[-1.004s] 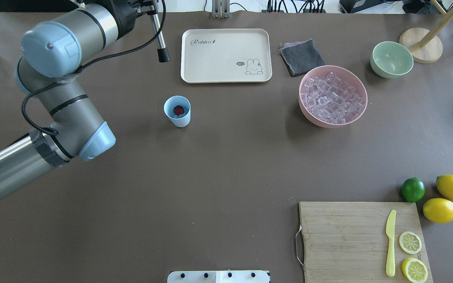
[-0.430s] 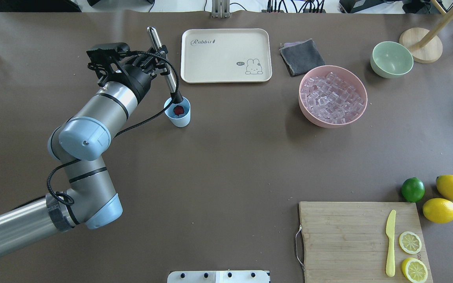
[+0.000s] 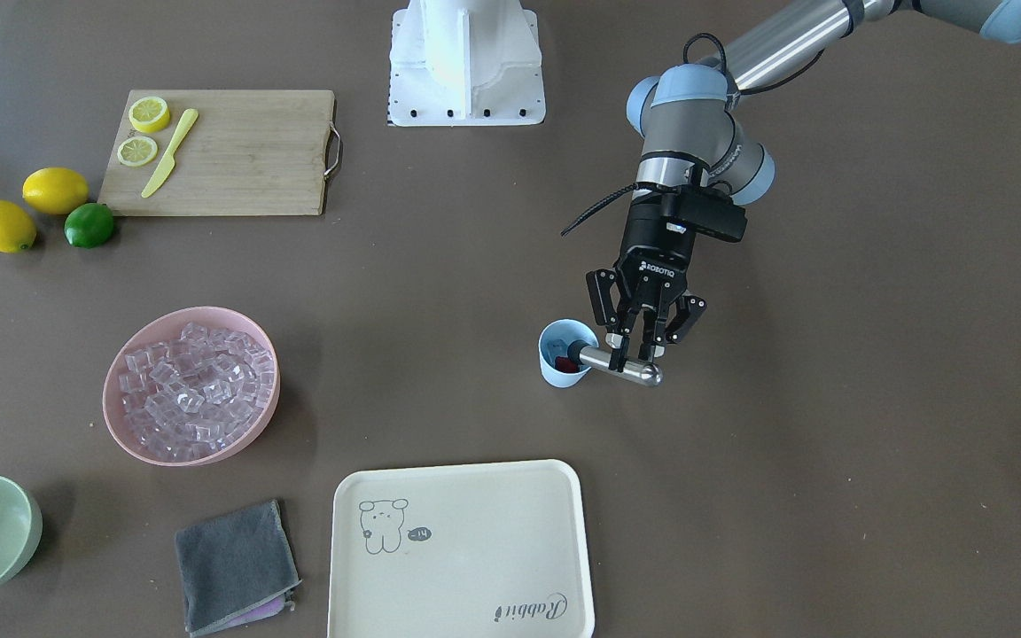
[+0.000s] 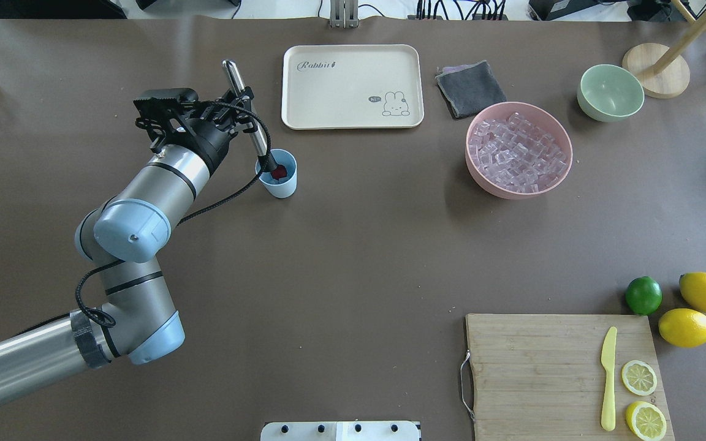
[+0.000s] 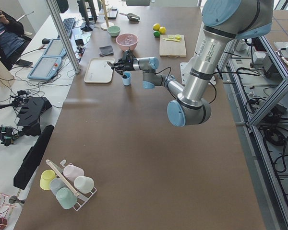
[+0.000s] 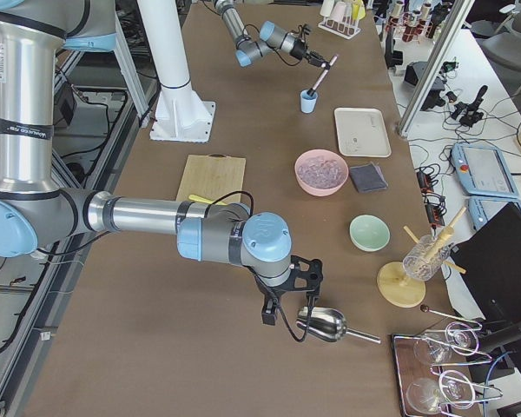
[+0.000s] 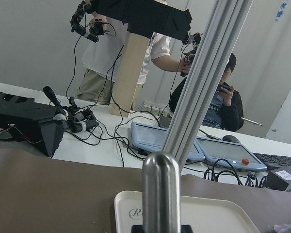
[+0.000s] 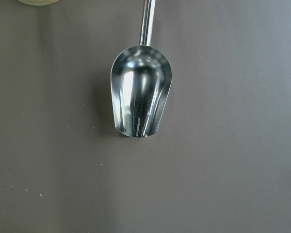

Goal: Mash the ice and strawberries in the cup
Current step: 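Press the pestle down into the cup with the left gripper, mashing the contents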

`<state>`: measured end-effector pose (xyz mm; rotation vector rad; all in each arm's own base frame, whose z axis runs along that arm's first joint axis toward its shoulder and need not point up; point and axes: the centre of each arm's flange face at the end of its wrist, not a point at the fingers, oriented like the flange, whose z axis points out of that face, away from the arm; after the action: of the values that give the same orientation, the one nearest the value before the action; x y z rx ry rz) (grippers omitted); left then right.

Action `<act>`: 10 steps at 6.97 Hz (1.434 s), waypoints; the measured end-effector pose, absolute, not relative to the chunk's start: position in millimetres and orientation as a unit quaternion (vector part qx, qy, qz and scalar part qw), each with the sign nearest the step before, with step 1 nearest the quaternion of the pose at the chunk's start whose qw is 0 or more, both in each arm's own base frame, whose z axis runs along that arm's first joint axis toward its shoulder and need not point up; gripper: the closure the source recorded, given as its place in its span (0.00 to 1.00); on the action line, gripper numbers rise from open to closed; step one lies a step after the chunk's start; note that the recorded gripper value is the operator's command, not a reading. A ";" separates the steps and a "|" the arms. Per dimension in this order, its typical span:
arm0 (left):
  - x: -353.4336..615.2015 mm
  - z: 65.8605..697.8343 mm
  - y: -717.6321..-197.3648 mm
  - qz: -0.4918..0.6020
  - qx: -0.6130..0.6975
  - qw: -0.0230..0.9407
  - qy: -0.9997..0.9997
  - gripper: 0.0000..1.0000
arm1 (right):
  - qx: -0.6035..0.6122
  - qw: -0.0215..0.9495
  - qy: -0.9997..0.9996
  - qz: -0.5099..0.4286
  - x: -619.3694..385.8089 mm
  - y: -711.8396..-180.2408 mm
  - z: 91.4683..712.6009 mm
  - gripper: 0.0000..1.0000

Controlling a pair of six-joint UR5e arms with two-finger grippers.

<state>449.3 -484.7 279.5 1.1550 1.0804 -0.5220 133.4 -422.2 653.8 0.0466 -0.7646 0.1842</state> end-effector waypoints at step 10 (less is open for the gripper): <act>432.7 274.1 -484.0 -0.233 0.512 0.657 0.502 1.00 | 0.022 0.924 -0.370 0.091 137.5 -415.5 658.9 0.00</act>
<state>432.7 -484.0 274.1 1.1603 1.1361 -0.5279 137.5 -415.5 658.9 0.0453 -0.7590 0.1874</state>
